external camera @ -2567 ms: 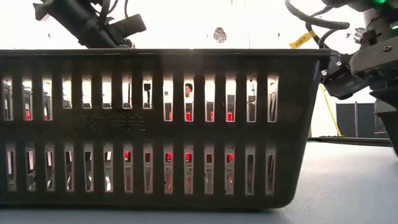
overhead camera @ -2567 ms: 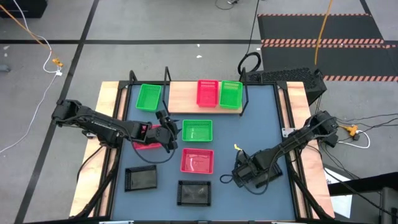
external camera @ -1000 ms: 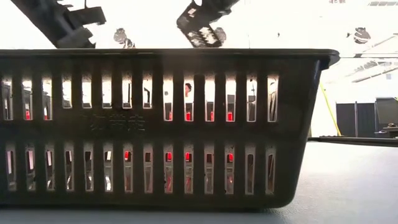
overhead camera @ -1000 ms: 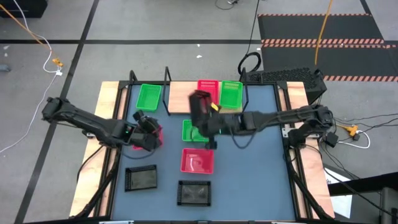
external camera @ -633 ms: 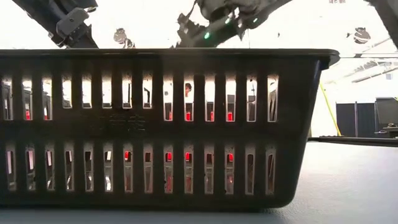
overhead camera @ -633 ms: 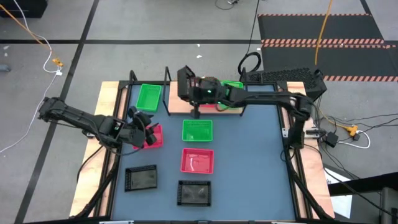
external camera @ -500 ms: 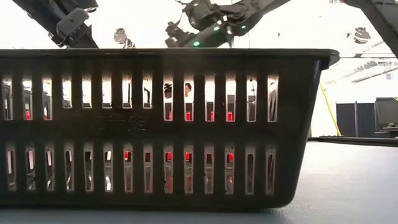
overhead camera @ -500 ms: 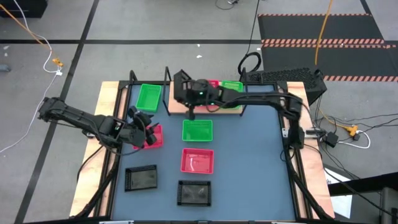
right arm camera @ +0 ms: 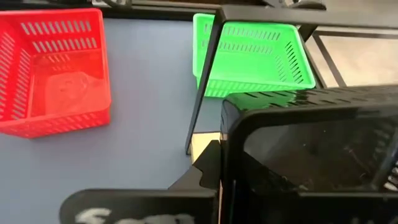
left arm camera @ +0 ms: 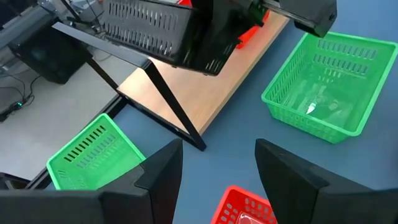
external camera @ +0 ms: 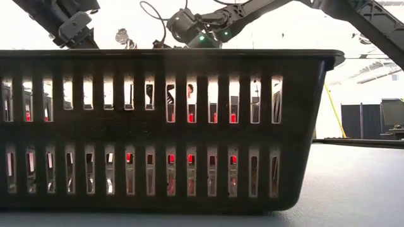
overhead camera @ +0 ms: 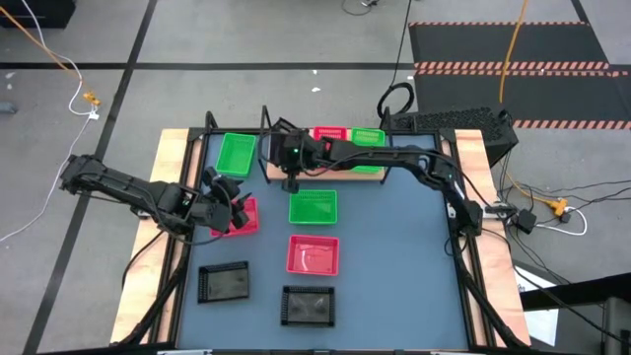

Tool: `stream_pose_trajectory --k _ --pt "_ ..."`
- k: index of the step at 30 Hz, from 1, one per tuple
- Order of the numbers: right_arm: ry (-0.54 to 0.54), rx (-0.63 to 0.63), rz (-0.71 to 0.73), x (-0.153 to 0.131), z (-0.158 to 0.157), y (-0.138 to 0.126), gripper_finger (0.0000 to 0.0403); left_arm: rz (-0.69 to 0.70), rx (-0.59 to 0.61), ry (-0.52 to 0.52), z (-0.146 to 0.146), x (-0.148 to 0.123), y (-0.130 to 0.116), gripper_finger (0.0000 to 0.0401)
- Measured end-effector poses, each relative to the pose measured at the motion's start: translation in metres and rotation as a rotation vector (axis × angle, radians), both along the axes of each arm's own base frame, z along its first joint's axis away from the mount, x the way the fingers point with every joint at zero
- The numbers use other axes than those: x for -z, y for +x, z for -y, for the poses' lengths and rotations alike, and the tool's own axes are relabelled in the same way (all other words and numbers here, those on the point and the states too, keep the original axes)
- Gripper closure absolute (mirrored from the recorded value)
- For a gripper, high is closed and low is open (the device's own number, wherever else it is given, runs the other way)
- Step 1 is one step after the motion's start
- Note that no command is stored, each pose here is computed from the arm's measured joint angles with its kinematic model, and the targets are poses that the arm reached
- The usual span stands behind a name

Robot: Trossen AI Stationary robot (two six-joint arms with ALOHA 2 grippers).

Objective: Stack baskets on shelf by color
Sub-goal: Put the right black bin on the shelf

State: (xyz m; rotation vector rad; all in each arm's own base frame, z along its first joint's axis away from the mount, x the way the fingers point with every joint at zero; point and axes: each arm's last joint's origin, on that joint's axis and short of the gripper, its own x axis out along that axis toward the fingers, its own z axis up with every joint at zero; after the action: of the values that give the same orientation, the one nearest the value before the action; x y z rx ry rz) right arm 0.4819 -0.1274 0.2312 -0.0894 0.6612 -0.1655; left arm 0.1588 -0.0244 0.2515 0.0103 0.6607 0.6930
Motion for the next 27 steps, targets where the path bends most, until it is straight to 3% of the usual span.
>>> stream_pose_trajectory --k 14,27 --pt "0.037 0.023 -0.052 0.005 0.002 -0.004 0.0403 0.034 0.000 -0.010 0.001 -0.002 0.002 0.0199" --pt "0.055 0.024 -0.096 0.029 -0.001 -0.007 0.0403 0.016 -0.001 -0.019 0.001 0.000 0.001 0.0199"
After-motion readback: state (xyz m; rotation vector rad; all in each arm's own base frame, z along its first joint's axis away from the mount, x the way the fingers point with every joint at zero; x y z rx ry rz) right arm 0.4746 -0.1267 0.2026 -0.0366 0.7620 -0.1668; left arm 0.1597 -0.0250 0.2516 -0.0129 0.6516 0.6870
